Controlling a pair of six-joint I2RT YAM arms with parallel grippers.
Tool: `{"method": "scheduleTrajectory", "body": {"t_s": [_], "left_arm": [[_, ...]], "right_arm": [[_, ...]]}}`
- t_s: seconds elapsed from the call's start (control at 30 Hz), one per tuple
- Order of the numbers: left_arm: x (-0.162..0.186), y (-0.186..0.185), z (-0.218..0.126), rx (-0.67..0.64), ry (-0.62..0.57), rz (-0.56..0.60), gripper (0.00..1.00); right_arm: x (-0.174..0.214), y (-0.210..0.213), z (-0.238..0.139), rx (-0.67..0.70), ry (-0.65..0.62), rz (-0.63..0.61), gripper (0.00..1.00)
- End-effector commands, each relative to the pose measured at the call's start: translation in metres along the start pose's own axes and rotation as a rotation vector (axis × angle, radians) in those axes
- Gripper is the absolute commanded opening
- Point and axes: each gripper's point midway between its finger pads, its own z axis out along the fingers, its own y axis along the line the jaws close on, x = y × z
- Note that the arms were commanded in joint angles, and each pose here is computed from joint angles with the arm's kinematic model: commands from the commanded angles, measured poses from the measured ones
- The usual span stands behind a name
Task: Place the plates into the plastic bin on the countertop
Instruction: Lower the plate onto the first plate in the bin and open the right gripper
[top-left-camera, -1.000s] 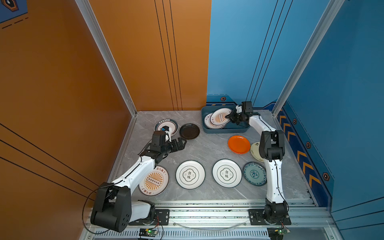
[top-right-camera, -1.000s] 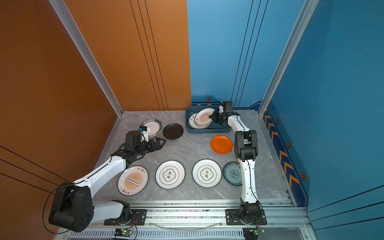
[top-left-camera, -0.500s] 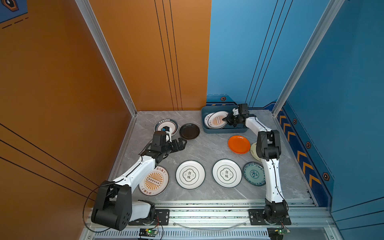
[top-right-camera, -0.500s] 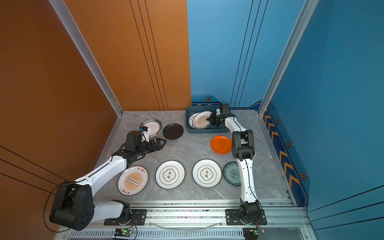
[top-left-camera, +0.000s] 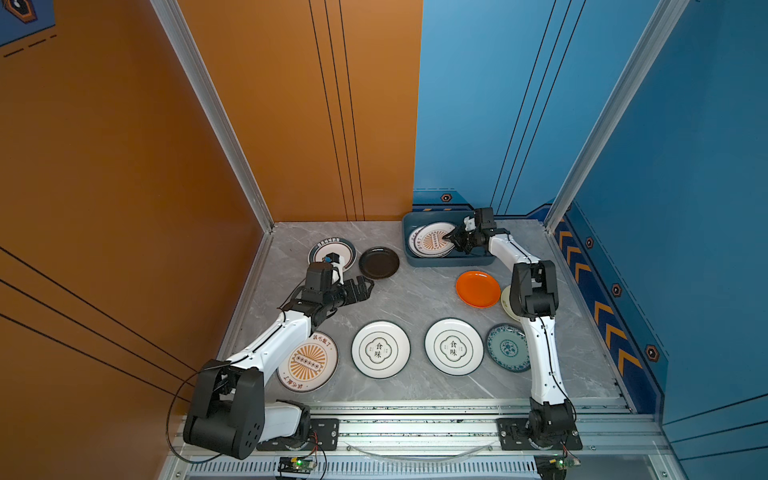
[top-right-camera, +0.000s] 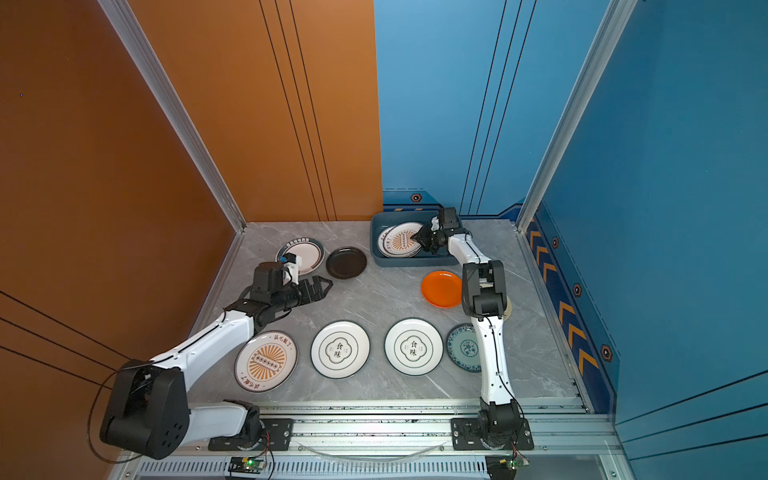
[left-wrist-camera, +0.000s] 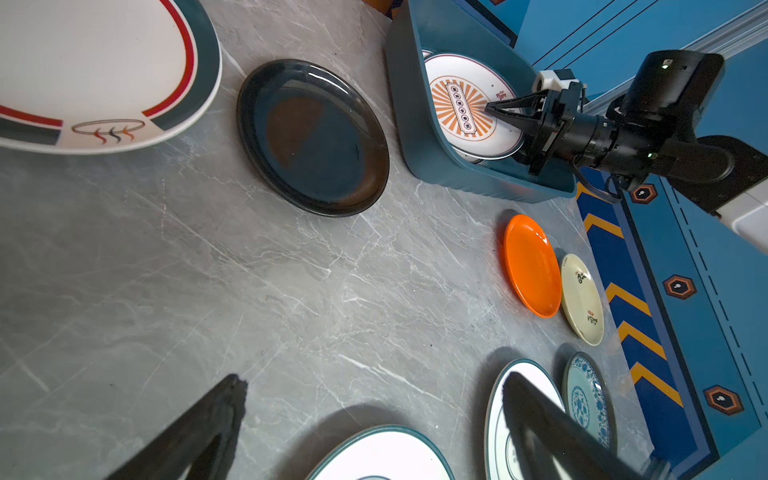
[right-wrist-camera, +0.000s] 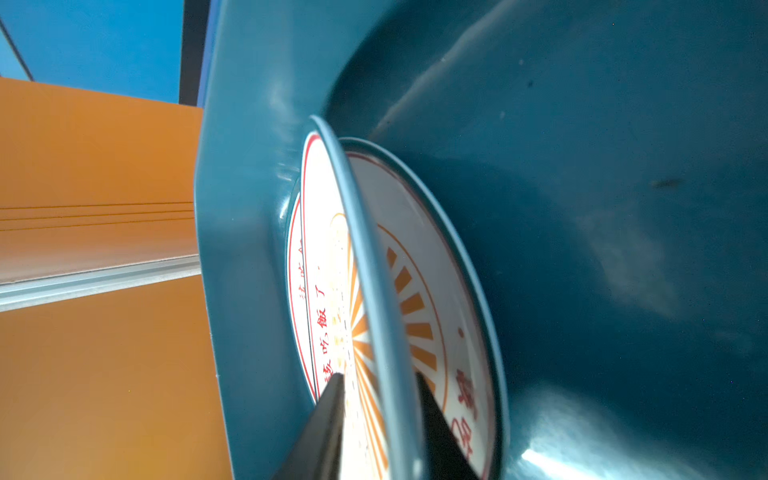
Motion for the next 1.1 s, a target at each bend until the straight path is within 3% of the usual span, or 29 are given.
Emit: {"method": "scheduleTrajectory", "body": {"t_s": [0.0, 0.37, 0.6, 1.07], "left_arm": [[0.003, -0.006, 0.004, 0.033, 0.010, 0.024, 0.98], [0.004, -0.006, 0.004, 0.034, 0.014, 0.025, 0.98], [0.008, -0.005, 0.007, 0.030, 0.025, 0.027, 0.98], [0.011, -0.005, 0.007, 0.025, 0.030, 0.035, 0.98]], "right_arm": [[0.002, 0.002, 0.000, 0.010, 0.013, -0.015, 0.38], [0.005, 0.011, -0.015, 0.088, 0.016, -0.109, 0.46], [0.010, 0.003, -0.027, 0.243, 0.021, -0.193, 0.47], [0.013, -0.008, -0.037, 0.349, 0.020, -0.250, 0.48]]}}
